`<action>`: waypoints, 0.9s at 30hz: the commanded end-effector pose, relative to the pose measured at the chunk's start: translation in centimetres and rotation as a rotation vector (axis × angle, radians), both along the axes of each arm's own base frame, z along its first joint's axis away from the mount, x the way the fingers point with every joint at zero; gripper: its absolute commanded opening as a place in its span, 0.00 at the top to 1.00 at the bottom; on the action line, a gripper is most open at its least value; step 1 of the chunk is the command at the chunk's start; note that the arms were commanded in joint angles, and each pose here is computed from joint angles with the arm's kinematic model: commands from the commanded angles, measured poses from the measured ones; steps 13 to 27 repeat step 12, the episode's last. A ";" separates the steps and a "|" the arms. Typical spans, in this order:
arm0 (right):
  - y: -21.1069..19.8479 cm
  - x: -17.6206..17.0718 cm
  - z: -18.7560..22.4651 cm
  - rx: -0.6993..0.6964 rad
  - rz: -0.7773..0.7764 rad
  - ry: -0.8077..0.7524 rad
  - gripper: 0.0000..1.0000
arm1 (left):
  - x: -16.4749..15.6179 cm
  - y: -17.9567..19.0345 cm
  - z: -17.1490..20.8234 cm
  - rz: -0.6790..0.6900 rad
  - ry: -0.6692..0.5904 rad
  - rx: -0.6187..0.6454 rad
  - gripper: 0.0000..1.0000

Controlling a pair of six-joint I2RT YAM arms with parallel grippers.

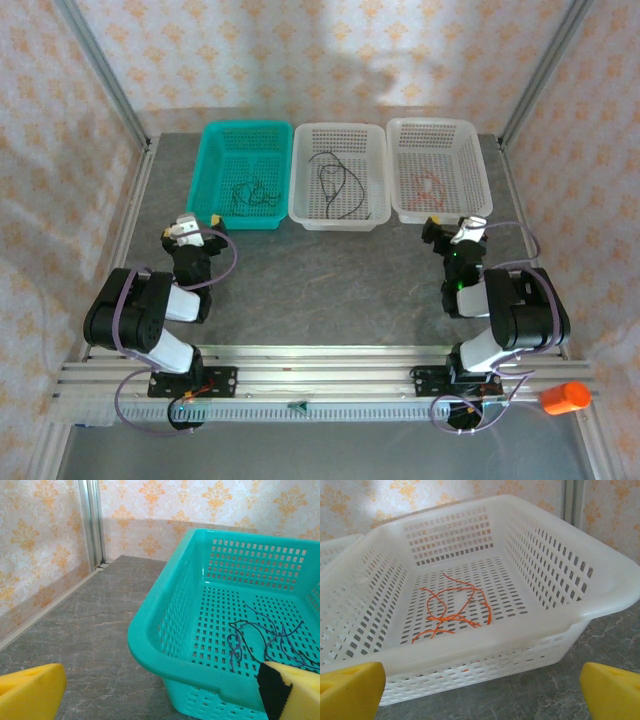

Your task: Untangle the cables

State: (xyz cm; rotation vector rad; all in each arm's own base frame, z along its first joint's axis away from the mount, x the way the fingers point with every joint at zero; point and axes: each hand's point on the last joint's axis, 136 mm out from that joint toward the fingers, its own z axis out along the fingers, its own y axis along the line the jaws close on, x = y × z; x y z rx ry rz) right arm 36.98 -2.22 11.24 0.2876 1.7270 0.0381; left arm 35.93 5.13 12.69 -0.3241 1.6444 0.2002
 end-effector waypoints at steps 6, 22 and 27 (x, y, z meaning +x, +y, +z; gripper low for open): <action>0.4 0.5 1.1 -0.028 0.021 -0.030 0.00 | 0.9 -0.7 0.8 -0.054 -0.021 -0.002 0.00; 0.4 0.5 1.2 -0.027 0.022 -0.032 0.00 | 1.0 -1.0 0.8 -0.076 -0.021 0.003 0.00; 0.4 0.5 1.2 -0.027 0.022 -0.032 0.00 | 1.0 -1.0 0.8 -0.076 -0.021 0.003 0.00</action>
